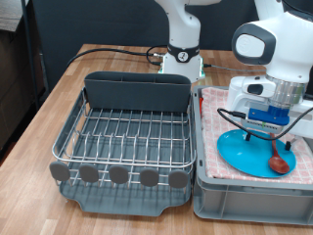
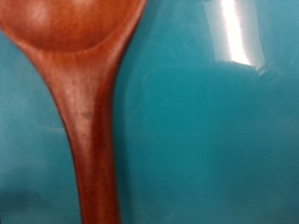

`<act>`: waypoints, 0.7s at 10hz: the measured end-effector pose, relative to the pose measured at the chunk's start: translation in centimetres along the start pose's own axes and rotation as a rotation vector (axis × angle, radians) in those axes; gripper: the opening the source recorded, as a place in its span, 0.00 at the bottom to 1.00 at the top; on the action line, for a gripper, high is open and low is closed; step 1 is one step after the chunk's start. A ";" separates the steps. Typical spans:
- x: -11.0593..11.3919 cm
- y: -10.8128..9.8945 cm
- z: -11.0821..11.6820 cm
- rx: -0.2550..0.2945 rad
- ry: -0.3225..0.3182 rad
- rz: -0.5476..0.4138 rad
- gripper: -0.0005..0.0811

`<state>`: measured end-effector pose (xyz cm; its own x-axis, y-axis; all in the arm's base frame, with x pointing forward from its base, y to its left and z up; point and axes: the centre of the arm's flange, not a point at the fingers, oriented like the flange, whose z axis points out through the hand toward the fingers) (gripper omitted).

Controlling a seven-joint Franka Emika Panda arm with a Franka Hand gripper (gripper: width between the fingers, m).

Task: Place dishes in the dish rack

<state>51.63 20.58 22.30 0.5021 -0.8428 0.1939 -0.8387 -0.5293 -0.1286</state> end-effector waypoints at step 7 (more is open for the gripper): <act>0.5 0.3 0.7 -0.014 0.001 0.010 0.66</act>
<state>51.75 19.91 21.64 0.4936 -0.8478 0.1936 -0.8465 -0.5195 -0.1166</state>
